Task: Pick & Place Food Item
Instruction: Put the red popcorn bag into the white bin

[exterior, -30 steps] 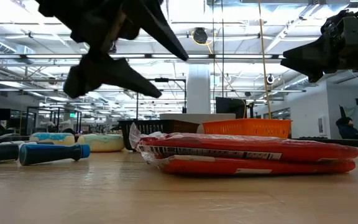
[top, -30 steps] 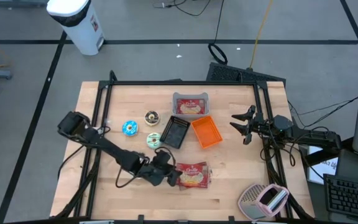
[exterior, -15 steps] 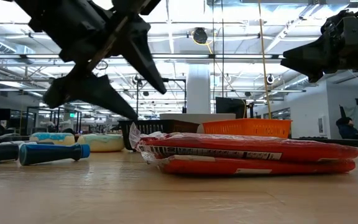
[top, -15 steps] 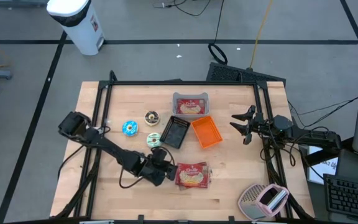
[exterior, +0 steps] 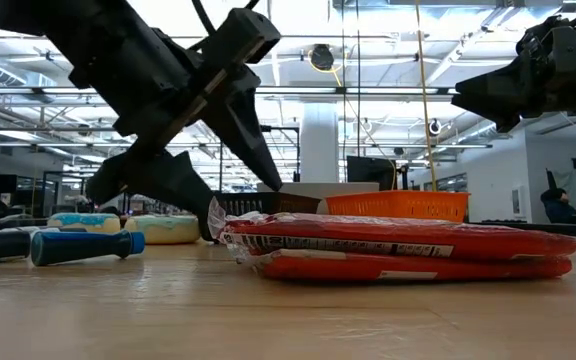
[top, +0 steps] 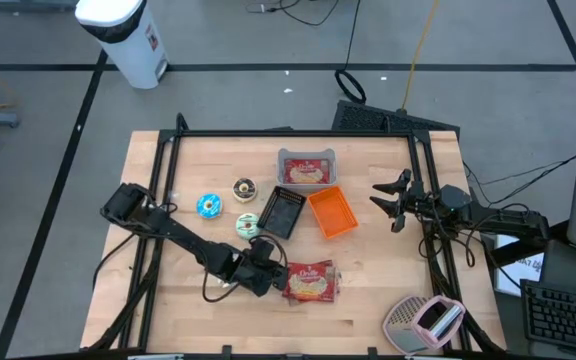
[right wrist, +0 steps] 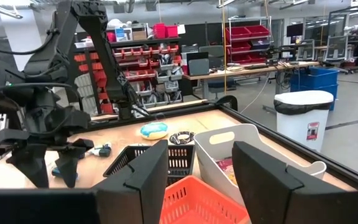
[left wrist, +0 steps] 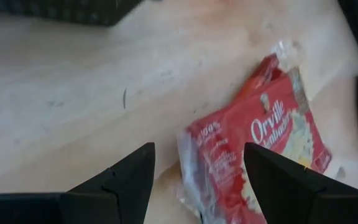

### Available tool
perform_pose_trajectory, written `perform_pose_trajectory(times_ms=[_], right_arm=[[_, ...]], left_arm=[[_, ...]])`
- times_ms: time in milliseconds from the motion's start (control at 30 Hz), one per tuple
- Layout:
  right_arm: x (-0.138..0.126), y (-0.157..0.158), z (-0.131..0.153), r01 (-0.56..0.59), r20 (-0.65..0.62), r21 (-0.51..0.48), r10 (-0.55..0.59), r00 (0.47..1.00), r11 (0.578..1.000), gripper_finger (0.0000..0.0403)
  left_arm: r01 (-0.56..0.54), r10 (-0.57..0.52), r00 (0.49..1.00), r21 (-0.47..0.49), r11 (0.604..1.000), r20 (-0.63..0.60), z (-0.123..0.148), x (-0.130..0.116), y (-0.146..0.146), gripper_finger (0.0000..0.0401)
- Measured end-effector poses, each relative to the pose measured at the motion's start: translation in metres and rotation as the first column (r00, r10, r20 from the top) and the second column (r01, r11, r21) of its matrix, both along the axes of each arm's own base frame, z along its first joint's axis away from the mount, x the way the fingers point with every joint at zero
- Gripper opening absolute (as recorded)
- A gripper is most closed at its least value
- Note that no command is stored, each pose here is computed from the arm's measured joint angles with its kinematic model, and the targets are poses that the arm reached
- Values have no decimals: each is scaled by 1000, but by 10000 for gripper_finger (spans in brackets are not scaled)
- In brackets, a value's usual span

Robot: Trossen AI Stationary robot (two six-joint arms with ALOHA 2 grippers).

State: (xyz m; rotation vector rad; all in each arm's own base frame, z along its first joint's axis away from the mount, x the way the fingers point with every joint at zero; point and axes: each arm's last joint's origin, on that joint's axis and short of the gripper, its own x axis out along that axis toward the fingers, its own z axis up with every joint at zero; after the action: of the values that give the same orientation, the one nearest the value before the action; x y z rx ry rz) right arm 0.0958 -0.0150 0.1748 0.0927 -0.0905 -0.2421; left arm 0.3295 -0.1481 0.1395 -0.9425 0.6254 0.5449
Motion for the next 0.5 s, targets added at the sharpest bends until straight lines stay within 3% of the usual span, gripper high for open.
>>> perform_pose_trajectory(times_ms=[133,500], right_arm=[[0,0,0,0,0,0,0,1000,1000,167],[0,0,0,0,0,0,0,1000,1000,167]], left_arm=[[9,-9,1000,-6,1000,-26,-10,2,0,246],[82,-81,995,-2,997,60,-14,14,-3,246]])
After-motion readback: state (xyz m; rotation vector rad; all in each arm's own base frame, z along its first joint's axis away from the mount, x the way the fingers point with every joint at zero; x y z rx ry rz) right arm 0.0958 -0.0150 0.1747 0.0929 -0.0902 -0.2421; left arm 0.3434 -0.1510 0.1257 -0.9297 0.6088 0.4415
